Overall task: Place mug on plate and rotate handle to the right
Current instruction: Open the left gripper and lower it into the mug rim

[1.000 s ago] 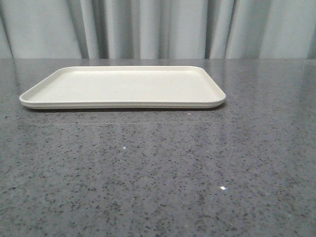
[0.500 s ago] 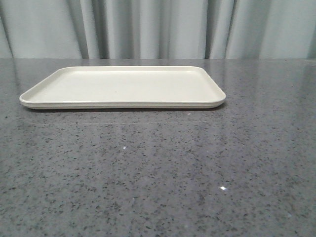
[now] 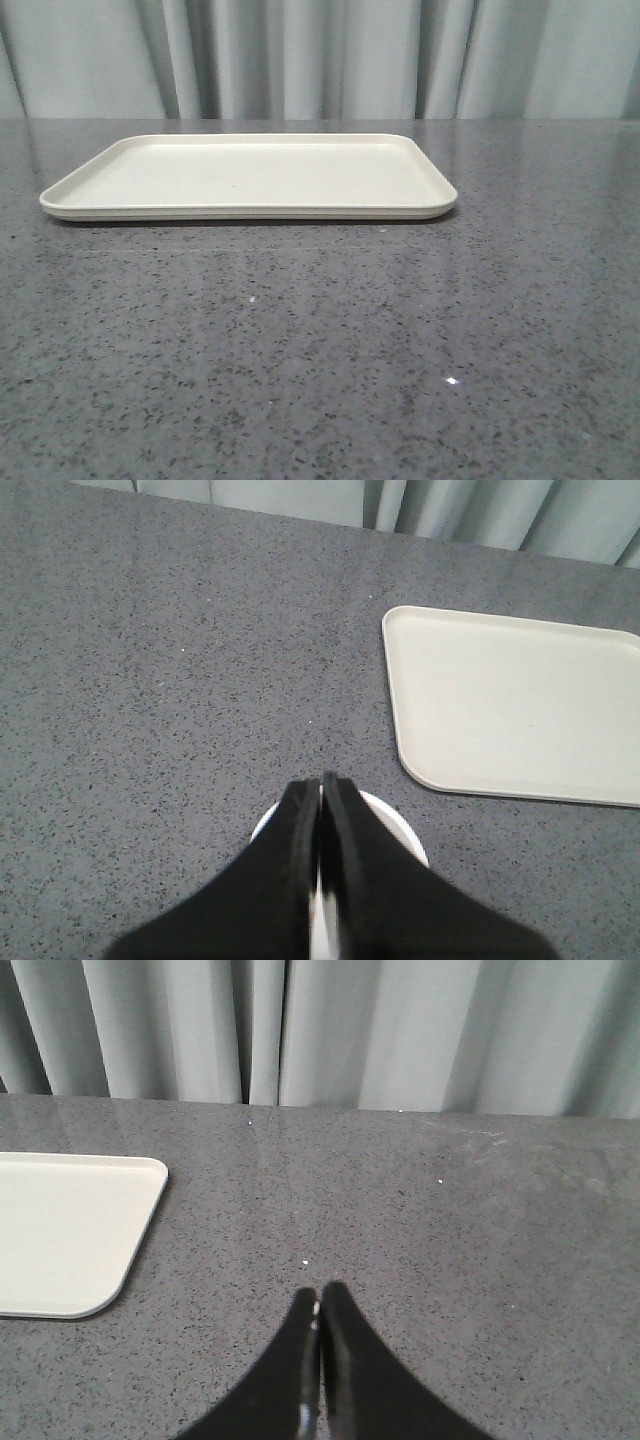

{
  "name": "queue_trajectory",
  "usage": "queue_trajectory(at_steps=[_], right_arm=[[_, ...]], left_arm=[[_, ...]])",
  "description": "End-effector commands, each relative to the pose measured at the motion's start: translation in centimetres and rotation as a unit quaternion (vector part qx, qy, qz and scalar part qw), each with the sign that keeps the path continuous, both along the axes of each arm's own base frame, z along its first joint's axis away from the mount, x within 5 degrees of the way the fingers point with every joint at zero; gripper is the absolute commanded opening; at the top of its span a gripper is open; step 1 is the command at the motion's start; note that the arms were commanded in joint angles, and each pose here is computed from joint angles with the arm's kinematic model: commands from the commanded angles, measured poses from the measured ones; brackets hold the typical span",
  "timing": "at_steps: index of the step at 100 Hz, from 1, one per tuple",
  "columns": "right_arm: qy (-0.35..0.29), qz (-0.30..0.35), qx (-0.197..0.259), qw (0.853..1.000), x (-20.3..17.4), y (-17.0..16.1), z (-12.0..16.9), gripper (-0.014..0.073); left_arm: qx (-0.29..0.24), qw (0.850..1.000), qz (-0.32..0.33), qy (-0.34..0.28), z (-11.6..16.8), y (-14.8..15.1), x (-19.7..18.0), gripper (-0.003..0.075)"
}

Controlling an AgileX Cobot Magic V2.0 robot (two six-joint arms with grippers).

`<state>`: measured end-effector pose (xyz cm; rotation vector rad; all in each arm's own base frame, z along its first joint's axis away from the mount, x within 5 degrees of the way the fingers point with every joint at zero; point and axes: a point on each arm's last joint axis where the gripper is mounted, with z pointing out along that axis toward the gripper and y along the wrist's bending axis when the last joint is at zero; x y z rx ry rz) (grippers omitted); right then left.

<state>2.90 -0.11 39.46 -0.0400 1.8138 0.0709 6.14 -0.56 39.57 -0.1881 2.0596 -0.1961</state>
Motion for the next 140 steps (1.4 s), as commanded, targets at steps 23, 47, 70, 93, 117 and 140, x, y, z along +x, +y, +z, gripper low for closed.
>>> queue_trajectory(at_steps=[23,47,70,93,117,140], right_arm=[[-0.044,-0.003,0.000,0.999,0.2,0.0,1.5,0.0503],[-0.046,-0.003,0.000,0.999,0.2,0.0,1.5,0.0563],[-0.045,-0.003,0.000,0.999,0.2,0.0,1.5,0.0563],[-0.045,-0.003,0.000,0.999,0.2,0.0,1.5,0.0563],[-0.045,-0.003,0.000,0.999,0.2,0.0,1.5,0.0563],[-0.045,-0.003,0.000,0.999,0.2,0.0,1.5,0.0563]], left_arm=[[-0.006,0.999,-0.019,-0.041,1.3,-0.4,0.3,0.0466],[-0.007,0.999,-0.019,-0.035,1.2,-0.4,0.4,0.0574],[0.003,0.999,-0.015,0.035,0.1,-0.2,2.5,0.0574],[0.021,0.991,-0.009,0.135,-1.8,0.2,6.1,0.0574],[0.039,0.976,-0.005,0.212,-3.7,0.5,8.9,0.0574],[0.039,0.968,-0.007,0.248,-5.0,0.5,10.2,0.0559]])
